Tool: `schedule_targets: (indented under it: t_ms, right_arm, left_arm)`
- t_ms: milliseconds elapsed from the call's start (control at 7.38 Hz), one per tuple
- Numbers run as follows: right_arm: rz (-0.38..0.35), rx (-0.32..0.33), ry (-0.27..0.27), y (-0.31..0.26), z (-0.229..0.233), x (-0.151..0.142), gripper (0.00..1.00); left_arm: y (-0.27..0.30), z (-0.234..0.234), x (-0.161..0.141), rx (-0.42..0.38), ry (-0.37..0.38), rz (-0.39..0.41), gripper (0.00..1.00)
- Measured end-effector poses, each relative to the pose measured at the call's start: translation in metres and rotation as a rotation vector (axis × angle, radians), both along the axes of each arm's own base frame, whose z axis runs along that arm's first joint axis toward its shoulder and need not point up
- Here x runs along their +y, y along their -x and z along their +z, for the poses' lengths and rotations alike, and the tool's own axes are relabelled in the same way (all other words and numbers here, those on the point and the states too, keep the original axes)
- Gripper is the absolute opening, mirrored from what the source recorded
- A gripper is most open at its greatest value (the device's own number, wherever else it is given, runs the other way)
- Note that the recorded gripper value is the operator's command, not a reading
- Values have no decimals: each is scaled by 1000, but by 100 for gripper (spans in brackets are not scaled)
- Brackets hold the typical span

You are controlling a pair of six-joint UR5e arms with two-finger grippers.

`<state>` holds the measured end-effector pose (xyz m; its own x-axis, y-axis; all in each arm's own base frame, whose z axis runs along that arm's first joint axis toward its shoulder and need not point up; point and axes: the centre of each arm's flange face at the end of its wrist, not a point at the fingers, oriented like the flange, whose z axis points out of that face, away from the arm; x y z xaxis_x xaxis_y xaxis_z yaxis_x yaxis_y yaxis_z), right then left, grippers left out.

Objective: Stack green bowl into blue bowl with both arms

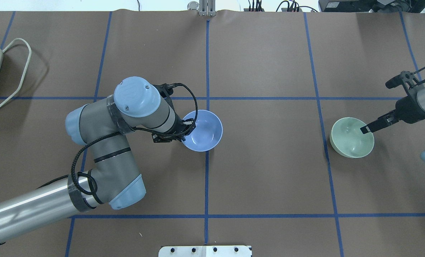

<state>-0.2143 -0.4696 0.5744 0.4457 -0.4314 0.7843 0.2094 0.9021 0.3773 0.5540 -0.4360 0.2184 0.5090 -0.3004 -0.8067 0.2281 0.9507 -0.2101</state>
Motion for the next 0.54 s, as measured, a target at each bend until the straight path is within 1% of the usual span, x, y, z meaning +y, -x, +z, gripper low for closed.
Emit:
schedule_targets:
  t_ms: [271,406,542]
  right_arm:
    - [-1,0,0,0,0,0,93]
    - [-1,0,-1,0,1,0,93]
    - [-2,0,-1,1,1,0,93]
  left_arm:
    - [-10,-3,-5,-3,5,-8,0]
    - [-12,-1,-6,-6,7,-8,15]
    - [-13,-1,-7,-8,6,-7,44]
